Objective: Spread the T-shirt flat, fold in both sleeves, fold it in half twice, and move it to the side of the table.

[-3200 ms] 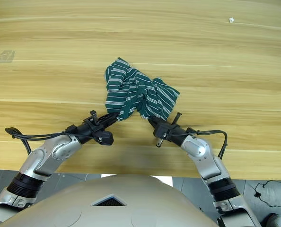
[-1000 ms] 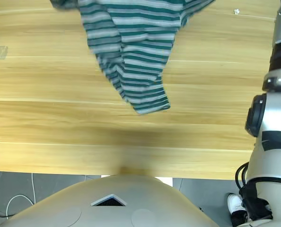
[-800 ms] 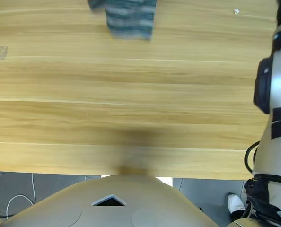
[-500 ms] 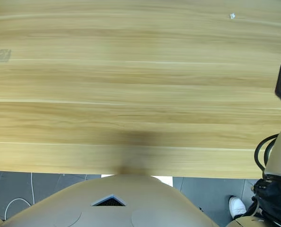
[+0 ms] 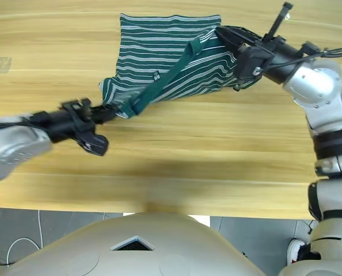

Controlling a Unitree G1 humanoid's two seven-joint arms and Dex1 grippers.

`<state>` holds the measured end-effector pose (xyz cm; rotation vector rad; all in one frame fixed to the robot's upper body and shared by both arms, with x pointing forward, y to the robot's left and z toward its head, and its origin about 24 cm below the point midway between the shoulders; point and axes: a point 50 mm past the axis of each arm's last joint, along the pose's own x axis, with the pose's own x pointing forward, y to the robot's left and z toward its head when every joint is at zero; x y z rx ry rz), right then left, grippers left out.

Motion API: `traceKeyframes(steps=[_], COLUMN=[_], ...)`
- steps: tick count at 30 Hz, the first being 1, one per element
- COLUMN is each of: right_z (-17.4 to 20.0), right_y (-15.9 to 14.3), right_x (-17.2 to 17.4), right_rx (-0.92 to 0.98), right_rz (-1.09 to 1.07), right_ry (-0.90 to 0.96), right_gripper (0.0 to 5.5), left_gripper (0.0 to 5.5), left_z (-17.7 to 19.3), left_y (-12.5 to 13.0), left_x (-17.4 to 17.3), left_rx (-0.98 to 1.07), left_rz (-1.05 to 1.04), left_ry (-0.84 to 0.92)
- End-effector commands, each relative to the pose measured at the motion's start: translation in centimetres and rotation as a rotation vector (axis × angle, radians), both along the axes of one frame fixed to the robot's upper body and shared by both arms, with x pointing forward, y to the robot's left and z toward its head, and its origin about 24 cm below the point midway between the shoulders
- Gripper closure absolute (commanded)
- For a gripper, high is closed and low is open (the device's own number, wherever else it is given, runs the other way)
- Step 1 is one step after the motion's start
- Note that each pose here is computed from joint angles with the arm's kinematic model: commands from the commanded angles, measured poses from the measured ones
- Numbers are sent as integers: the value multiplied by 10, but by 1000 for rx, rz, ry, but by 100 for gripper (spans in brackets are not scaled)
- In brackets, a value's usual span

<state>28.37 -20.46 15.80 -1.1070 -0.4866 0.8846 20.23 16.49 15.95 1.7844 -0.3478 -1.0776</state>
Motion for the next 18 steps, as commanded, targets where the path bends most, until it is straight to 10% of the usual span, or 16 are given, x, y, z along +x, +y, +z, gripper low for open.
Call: traceKeyframes(steps=[1, 12, 18], right_z=[-20, -48, -42], right_y=[11, 17, 16], right_x=[-62, -137, -153], right_rx=[-140, -208, -203], right_rz=[155, 395, 426], right_ry=[325, 900, 1089], right_gripper=[545, 545, 526], left_gripper=[550, 550, 437], left_z=[13, -52, -29], left_y=[-11, 7, 3], left_x=[-47, -103, -103], left_rx=[194, 253, 229], left_rz=[-79, -28, -37], left_ry=[211, 654, 714])
